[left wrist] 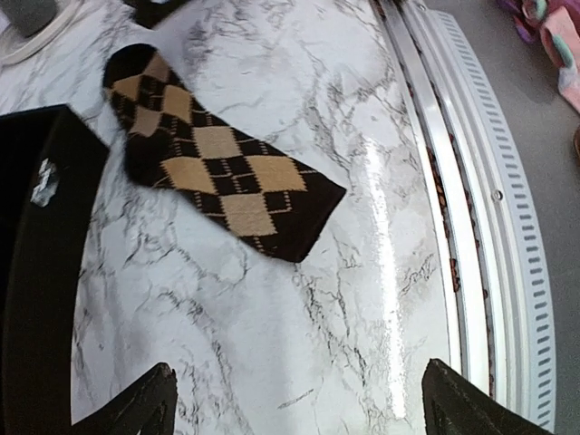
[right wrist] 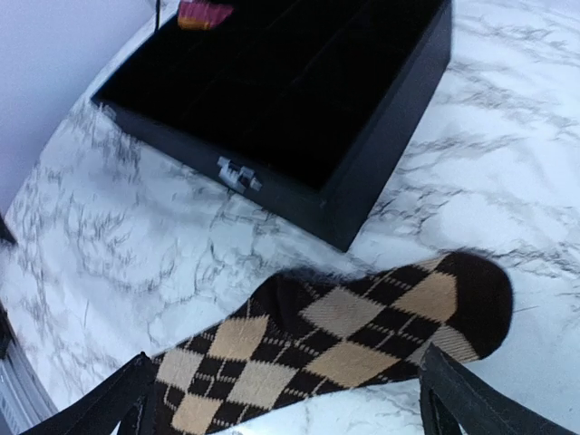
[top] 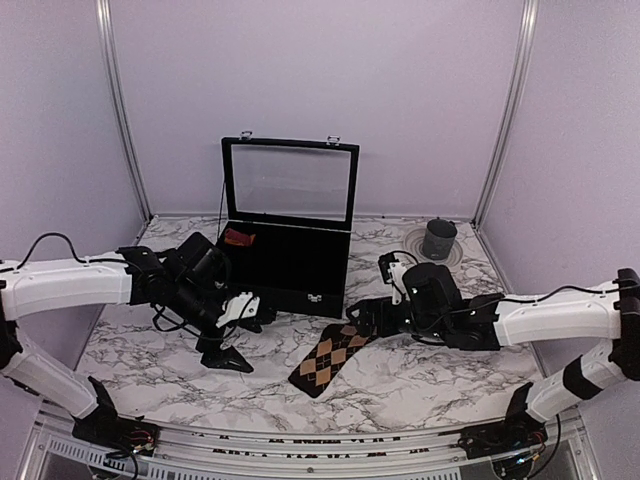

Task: Roll the socks
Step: Adjust the sock at the center of the board.

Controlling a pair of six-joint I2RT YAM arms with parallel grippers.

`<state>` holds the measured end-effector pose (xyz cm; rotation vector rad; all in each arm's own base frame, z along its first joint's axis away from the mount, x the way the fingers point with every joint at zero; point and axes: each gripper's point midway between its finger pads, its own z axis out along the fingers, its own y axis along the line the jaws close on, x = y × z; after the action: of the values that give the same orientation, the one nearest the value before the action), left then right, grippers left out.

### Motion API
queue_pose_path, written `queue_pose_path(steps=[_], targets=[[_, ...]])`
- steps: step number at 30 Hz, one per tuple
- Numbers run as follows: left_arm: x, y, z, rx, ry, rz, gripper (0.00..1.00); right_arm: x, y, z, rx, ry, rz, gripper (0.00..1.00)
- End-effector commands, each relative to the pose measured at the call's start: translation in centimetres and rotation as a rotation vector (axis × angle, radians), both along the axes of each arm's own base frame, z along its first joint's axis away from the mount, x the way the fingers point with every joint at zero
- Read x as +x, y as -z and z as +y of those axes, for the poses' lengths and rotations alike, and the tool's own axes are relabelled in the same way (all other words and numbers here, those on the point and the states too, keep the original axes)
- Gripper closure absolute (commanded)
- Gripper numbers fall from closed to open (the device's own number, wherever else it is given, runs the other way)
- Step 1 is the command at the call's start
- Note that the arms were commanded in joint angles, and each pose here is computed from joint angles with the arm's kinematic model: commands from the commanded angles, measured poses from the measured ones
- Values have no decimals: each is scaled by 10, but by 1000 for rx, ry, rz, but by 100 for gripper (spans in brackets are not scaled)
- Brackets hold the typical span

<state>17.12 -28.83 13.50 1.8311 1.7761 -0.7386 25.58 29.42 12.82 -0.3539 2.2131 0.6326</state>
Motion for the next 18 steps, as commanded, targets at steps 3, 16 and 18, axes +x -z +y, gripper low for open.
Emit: queue_pose_path(steps=[3, 16, 18], targets=[[-22, 44, -28, 164, 245, -90, 18, -4, -8, -11, 88, 26, -90, 0], [-16, 100, -69, 237, 391, -251, 42, -57, 34, 21, -45, -119, -75, 11], [-15, 100, -71, 234, 401, -265, 42, -59, 34, 20, -33, -115, -77, 13]])
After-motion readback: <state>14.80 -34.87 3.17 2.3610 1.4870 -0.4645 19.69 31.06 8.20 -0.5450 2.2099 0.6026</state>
